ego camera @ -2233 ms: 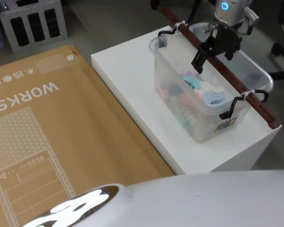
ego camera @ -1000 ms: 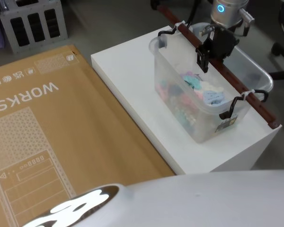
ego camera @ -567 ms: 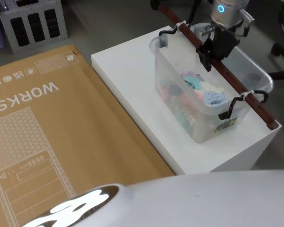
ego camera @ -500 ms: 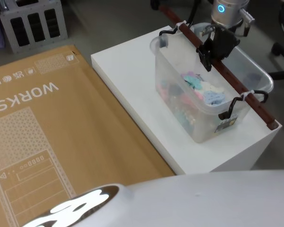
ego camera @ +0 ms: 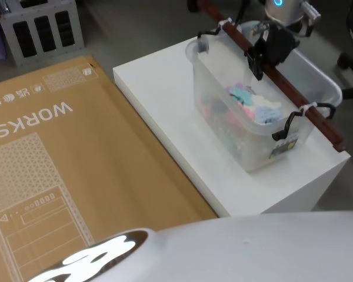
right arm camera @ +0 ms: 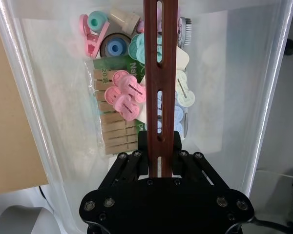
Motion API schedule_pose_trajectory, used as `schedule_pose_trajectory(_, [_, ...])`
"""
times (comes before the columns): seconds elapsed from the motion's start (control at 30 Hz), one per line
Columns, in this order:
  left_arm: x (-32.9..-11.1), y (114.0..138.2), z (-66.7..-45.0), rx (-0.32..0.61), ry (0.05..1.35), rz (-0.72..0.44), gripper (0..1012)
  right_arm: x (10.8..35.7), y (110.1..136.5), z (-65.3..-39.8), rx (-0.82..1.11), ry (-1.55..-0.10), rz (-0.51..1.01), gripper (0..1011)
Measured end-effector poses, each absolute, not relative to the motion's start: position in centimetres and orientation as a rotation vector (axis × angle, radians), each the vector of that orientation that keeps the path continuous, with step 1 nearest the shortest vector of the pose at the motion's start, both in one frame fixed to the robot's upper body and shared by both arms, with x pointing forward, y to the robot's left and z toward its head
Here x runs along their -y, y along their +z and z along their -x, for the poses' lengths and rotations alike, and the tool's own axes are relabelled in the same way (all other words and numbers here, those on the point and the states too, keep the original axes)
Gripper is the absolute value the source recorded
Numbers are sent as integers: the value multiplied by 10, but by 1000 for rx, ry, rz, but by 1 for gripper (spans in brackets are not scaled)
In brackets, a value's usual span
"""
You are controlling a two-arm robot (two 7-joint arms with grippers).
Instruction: Use one hand to grasp the basket and place it at the designated location.
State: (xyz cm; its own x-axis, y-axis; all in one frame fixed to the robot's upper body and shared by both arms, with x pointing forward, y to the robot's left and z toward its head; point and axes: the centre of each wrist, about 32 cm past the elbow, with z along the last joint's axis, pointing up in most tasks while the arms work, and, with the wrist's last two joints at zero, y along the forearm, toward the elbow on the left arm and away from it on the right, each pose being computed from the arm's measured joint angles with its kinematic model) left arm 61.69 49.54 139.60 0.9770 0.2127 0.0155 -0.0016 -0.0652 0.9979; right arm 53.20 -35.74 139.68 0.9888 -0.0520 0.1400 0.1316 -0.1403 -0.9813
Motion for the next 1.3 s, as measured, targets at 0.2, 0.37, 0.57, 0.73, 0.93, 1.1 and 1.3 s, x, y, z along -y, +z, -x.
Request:
schedule_pose_trajectory(0.2, [-495, 1396, -617, -163, 177, -1629, 0, 354, 1408, -530, 93, -171, 1698, 234])
schedule_pose_trajectory(0.37, [-495, 1396, -617, -163, 177, -1629, 0, 351, 1413, -530, 111, -174, 1698, 235])
schedule_pose_trajectory(0.57, [-495, 1396, -617, -163, 177, -1629, 0, 349, 1424, -529, 136, -179, 1699, 234])
schedule_pose_trajectory(0.73, [-495, 1396, -617, -163, 177, -1629, 0, 350, 1432, -528, 154, -187, 1698, 235])
schedule_pose_trajectory(0.93, [-495, 1396, -617, -163, 177, -1629, 0, 349, 1441, -529, 175, -190, 1700, 234])
schedule_pose_trajectory(1.1, [-495, 1396, -617, -163, 177, -1629, 0, 349, 1449, -531, 198, -189, 1706, 235])
schedule_pose_trajectory(1.3, [-495, 1396, -617, -163, 177, -1629, 0, 348, 1457, -535, 223, -187, 1713, 235])
